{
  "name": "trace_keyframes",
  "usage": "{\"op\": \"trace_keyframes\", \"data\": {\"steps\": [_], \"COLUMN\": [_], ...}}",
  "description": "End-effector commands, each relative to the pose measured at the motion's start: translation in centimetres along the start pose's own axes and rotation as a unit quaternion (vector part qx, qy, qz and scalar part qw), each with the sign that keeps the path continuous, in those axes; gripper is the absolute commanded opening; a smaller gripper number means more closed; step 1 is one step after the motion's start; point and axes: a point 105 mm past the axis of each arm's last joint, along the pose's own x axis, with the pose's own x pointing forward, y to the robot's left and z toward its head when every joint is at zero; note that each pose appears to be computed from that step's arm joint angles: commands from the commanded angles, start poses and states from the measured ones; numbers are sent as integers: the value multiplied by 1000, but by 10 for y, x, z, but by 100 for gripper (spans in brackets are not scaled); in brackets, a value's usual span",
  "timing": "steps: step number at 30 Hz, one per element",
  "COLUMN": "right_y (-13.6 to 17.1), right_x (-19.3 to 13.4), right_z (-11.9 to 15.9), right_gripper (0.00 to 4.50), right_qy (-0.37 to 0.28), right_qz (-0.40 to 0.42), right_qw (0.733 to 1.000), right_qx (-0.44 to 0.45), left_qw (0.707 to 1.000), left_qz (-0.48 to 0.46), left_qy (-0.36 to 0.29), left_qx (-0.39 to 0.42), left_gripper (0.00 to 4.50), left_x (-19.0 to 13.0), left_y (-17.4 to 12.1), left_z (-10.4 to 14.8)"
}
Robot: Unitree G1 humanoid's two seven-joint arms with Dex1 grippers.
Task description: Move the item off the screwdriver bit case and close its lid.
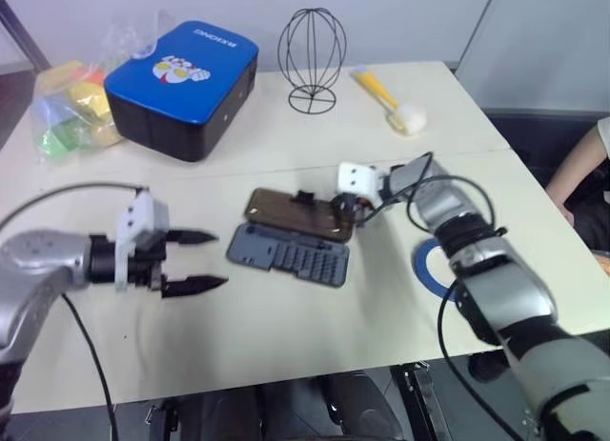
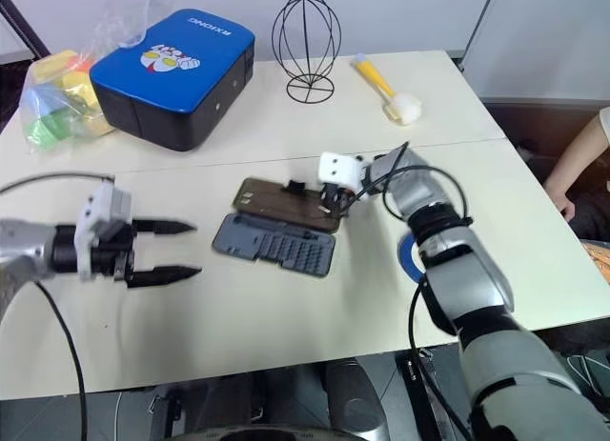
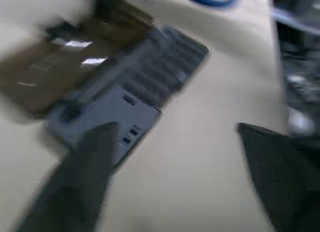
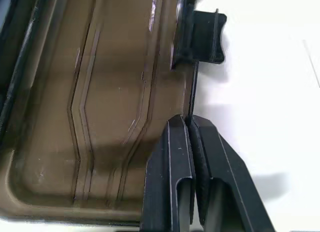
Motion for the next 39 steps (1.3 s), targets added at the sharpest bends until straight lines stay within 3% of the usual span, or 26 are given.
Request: {"op": "trace_keyframes", "data": {"steps": [1, 3, 6, 10, 17, 27, 35, 39], "right_y": [19, 22, 28, 36, 33, 13, 29, 37], "right_x": [14, 16, 17, 17, 15, -15, -41, -43], "right_z": [25, 25, 31, 39, 41, 60, 79, 78], "right_gripper": [0, 0, 0, 0, 0, 0, 0, 0], "right_qy": [-32, -30, -42, -51, -48, -53, -71, -73], "right_qz": [41, 39, 41, 46, 19, -88, -117, -112], "right_qw": [998, 998, 997, 996, 996, 987, 980, 981], "right_qx": [-44, -46, -50, -55, -67, -121, -143, -143], "left_qw": [999, 999, 1000, 1000, 998, 997, 995, 993], "left_qz": [-10, -7, -12, -2, 65, 80, 92, 96], "left_qy": [-4, -5, -13, 0, 2, 1, -13, -51], "left_qx": [37, 35, 19, 10, 16, -11, -21, -47], "left_gripper": [215, 114, 6, 6, 6, 6, 6, 6], "left_x": [-3, -3, 0, 7, 19, 25, 24, 5], "left_y": [-12, -14, -22, -27, -9, -4, -3, -5], "left_z": [7, 6, 2, -11, -28, -43, -39, -18]}}
